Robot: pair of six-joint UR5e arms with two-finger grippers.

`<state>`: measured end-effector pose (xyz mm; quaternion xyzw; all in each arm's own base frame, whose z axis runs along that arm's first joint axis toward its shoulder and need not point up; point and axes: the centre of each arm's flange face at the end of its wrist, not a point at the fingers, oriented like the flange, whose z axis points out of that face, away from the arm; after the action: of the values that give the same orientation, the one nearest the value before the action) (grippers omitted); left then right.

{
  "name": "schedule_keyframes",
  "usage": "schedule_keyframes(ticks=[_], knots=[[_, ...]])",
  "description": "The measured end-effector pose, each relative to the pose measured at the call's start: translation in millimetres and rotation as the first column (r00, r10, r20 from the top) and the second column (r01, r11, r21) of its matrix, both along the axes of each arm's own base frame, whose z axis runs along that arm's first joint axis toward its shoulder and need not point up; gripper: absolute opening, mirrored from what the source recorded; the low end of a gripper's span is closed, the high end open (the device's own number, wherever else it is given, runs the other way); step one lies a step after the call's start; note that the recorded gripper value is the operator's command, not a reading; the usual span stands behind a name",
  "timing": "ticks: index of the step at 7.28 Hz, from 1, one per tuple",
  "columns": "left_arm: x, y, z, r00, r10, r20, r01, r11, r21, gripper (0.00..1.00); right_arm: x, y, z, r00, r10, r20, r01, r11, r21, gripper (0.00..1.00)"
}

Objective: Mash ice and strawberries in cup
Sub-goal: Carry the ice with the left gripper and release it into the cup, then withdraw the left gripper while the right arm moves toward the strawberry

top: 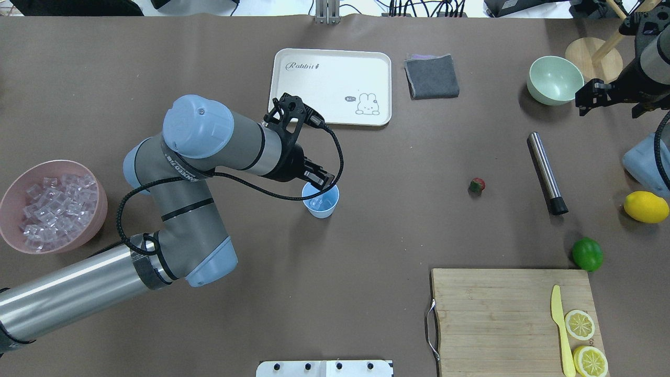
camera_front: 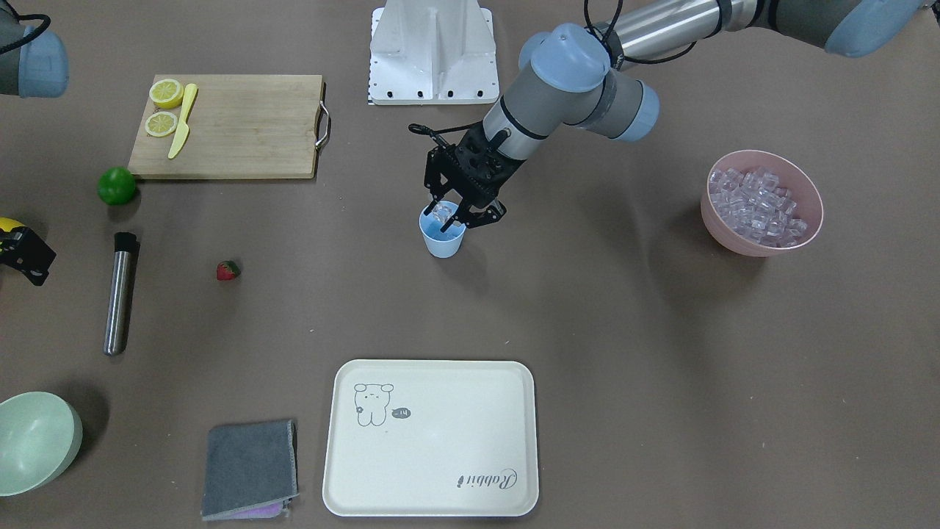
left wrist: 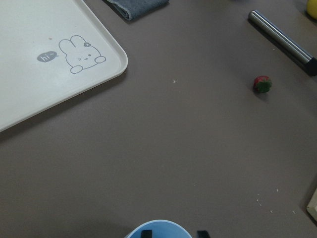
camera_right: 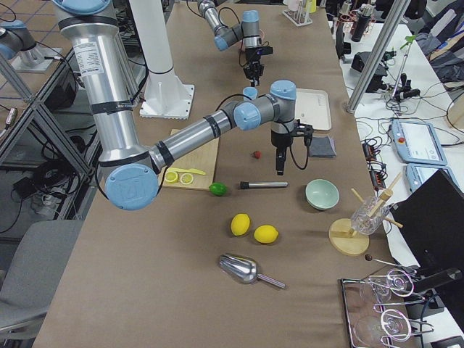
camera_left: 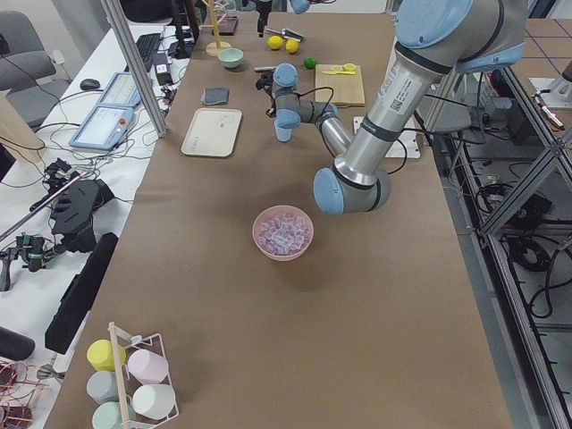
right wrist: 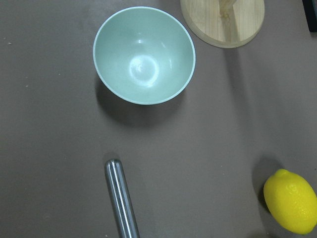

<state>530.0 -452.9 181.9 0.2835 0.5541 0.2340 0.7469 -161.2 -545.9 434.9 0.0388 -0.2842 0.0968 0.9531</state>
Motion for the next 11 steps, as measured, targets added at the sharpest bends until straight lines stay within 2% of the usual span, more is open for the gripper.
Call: schedule_keyframes(ticks=[1,2,3,4,5,10,11], knots=[[3.5,-0.9,5.8,1.0,0.001,-0.004,-0.001,1.0,0.006,0.0,-0.2,0.2,-0.3,1.0,0.0,0.0,0.0,1.0,0.0,1.0],[6.1,0.4,8.9,1.0,0.005,-0.006,-0.005,1.0,0.008,0.29,-0.1,0.6,-2.0,1.0,0.0,0.002,0.0,1.0,0.004,1.0],[7.8,2.7,10.2,1.0,0.009,-0.008,-0.009,1.0,0.009,0.4,0.2,1.2,-4.8,1.0,0.0,0.004,0.0,1.0,0.009,1.0],[7.8,4.7,12.5,1.0,0.012,-0.008,-0.012,1.0,0.01,0.9,0.3,1.6,-6.3,1.0,0.0,0.006,0.0,1.0,0.012,1.0],[5.9,6.9,15.3,1.0,0.014,-0.009,-0.014,1.0,0.012,0.96,0.4,1.8,-6.6,1.0,0.0,0.006,0.0,1.0,0.012,1.0],[-26.1,22.0,19.4,0.999,0.005,-0.037,-0.005,1.0,0.012,0.97,-0.6,0.8,-10.6,1.0,-0.003,0.013,0.003,1.0,0.017,1.0],[-39.9,14.4,28.0,1.0,-0.012,-0.027,0.012,1.0,0.007,0.97,-1.5,0.9,-11.4,1.0,-0.005,0.015,0.005,1.0,0.017,1.0]])
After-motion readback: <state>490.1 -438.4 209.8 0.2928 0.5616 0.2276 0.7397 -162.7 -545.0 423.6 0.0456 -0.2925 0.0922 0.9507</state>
